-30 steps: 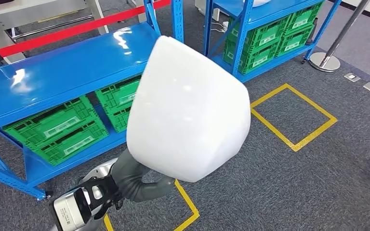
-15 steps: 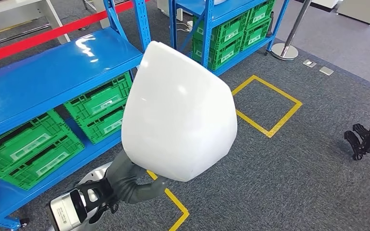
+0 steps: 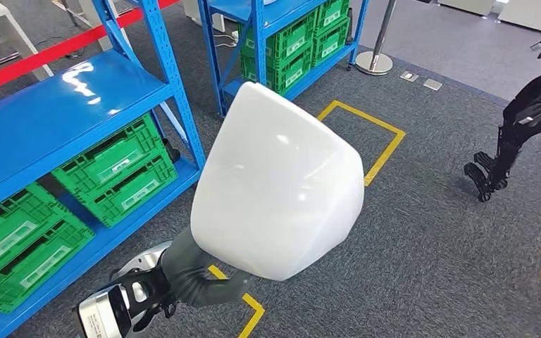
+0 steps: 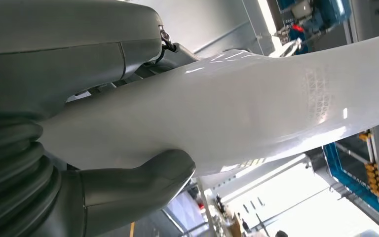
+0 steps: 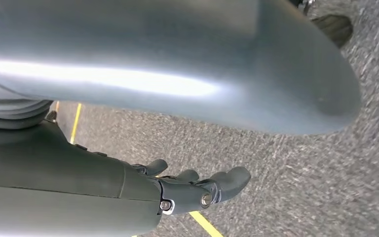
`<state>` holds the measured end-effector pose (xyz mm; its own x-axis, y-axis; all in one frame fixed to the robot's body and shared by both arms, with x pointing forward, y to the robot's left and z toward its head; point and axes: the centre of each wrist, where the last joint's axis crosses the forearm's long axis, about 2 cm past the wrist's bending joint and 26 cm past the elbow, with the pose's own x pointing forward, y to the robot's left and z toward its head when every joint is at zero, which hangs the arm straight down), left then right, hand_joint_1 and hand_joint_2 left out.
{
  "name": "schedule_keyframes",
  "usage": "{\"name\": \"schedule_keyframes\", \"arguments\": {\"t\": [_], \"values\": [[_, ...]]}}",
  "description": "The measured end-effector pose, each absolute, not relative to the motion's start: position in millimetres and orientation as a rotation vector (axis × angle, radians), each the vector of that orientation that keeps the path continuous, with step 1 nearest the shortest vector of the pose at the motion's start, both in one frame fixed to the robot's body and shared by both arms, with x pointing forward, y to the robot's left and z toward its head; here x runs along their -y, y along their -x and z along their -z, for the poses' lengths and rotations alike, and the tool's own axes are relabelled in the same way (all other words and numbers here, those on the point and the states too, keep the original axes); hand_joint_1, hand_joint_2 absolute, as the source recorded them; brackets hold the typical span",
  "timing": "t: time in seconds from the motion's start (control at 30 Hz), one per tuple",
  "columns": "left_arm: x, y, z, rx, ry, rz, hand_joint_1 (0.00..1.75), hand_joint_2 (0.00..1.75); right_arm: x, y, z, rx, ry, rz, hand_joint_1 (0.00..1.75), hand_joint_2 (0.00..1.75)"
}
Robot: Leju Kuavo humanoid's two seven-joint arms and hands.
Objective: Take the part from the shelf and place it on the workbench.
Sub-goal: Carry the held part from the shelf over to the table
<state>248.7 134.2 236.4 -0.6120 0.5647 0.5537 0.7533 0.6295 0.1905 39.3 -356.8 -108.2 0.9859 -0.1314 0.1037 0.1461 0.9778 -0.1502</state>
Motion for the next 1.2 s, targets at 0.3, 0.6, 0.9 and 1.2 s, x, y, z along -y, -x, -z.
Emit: {"name": "schedule_keyframes", "arguments": {"t": [0.3,0.6,0.9,1.2], "values": [[-133,-253,-233,2.379,1.069,0.6,1.75,1.75,355,-38,109,0.085,0.16,0.155,0.0,0.0],[-132,-259,-241,2.398,1.067,0.611,1.75,1.75,352,-36,109,0.079,0.162,0.149,0.0,0.0],[-132,-259,-242,2.401,1.033,0.596,1.75,1.75,361,-39,108,0.04,0.193,0.137,0.0,0.0],[-136,-256,-242,2.397,1.025,0.601,1.75,1.75,378,-35,106,0.011,0.238,0.153,0.0,0.0]]}}
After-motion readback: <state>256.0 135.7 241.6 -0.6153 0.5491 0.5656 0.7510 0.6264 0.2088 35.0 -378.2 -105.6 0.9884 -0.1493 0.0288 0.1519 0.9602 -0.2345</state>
